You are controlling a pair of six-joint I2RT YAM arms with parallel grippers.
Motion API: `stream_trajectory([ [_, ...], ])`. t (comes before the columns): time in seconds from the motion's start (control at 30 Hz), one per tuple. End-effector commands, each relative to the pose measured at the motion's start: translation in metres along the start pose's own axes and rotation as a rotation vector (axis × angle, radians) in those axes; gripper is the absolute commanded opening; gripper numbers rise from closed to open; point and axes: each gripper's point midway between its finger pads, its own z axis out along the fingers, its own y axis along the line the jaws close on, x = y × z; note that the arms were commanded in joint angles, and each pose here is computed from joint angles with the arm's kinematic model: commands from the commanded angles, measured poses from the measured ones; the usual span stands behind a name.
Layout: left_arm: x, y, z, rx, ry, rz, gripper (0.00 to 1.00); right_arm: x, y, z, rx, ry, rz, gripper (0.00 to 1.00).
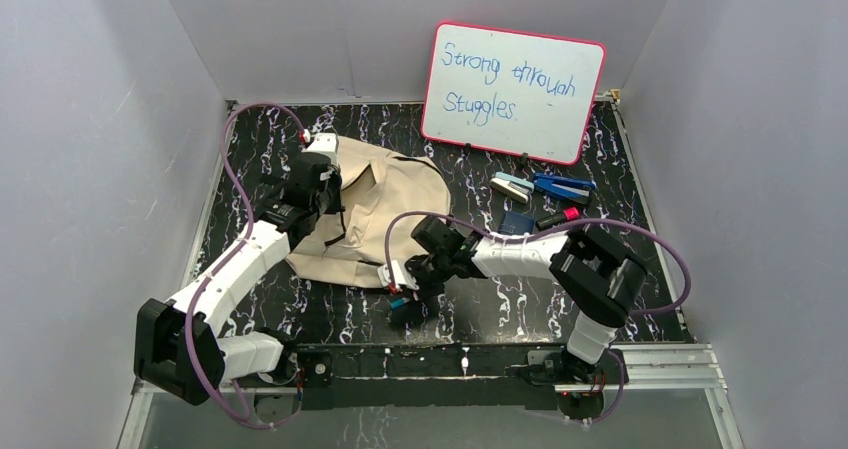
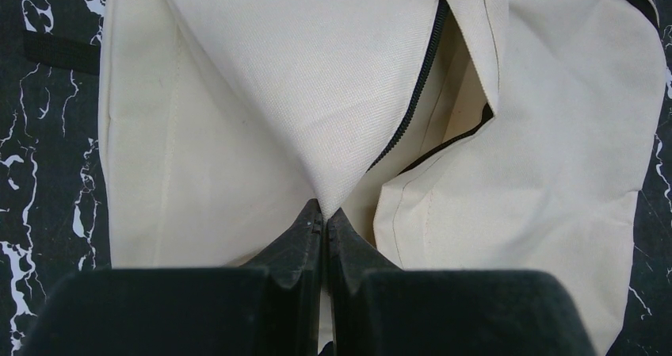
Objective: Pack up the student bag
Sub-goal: Pick up the stationery from the center of the board.
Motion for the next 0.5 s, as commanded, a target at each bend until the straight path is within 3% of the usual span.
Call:
stream_trajectory([
  [0.0, -0.010, 0.000, -0.009, 0.015, -0.042, -0.024, 0.00, 0.024, 0.013, 0.001, -0.053, 0.111, 0.039, 0.10],
  [0.07, -0.010, 0.000, -0.009, 0.017, -0.042, -0.023, 0.00, 0.027, 0.015, -0.002, -0.039, 0.127, 0.067, 0.00],
  [0.13, -0.010, 0.000, -0.009, 0.019, -0.044, -0.026, 0.00, 0.021, 0.016, -0.007, -0.009, 0.097, 0.086, 0.00],
  [0.27, -0.008, -0.003, -0.010, 0.030, -0.042, -0.038, 0.00, -0.027, 0.002, -0.030, 0.142, -0.105, 0.126, 0.00],
  [0.47, -0.010, -0.003, -0.009, 0.029, -0.047, -0.041, 0.00, -0.072, -0.025, -0.062, 0.337, -0.296, 0.367, 0.00],
])
